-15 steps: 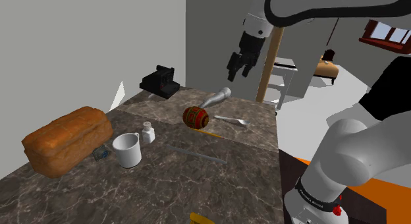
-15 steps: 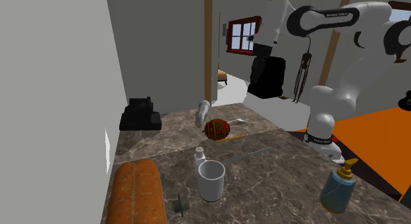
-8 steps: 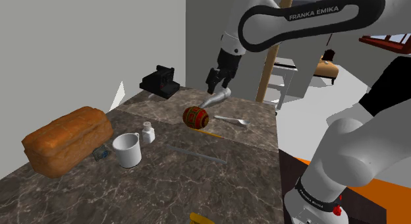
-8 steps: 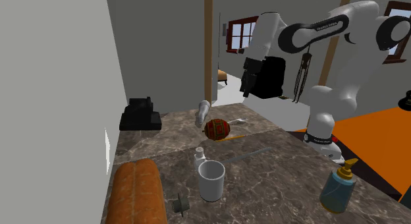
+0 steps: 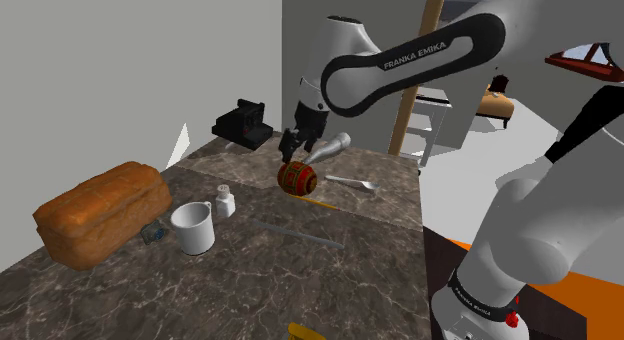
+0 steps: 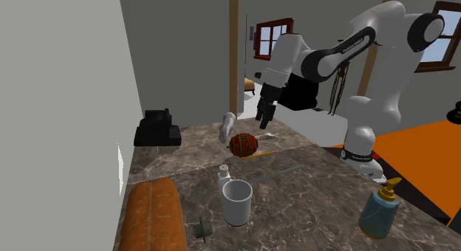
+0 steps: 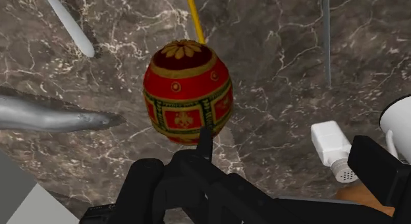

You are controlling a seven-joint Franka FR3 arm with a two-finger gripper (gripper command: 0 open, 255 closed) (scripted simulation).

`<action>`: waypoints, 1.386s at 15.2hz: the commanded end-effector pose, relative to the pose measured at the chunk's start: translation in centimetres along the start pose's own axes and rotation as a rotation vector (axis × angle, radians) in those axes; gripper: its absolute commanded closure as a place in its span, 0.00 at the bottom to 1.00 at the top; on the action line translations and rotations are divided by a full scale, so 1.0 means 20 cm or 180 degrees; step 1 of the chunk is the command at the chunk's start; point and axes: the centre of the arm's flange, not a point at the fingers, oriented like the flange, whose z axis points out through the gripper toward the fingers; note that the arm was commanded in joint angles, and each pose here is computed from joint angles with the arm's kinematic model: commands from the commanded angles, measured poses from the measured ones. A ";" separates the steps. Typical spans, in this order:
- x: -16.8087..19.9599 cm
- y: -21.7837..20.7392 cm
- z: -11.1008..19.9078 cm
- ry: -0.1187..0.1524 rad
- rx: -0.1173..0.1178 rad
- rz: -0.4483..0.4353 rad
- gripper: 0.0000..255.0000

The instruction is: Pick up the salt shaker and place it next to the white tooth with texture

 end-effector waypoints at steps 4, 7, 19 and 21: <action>0.12 -0.17 0.24 0.0074 0.0042 -0.0169 0.00; 0.19 -0.28 0.38 0.0116 0.0065 -0.0269 0.00; 0.39 -0.61 0.86 0.0234 0.0133 -0.0558 0.00; 0.39 -0.62 0.91 0.0234 0.0133 -0.0558 0.00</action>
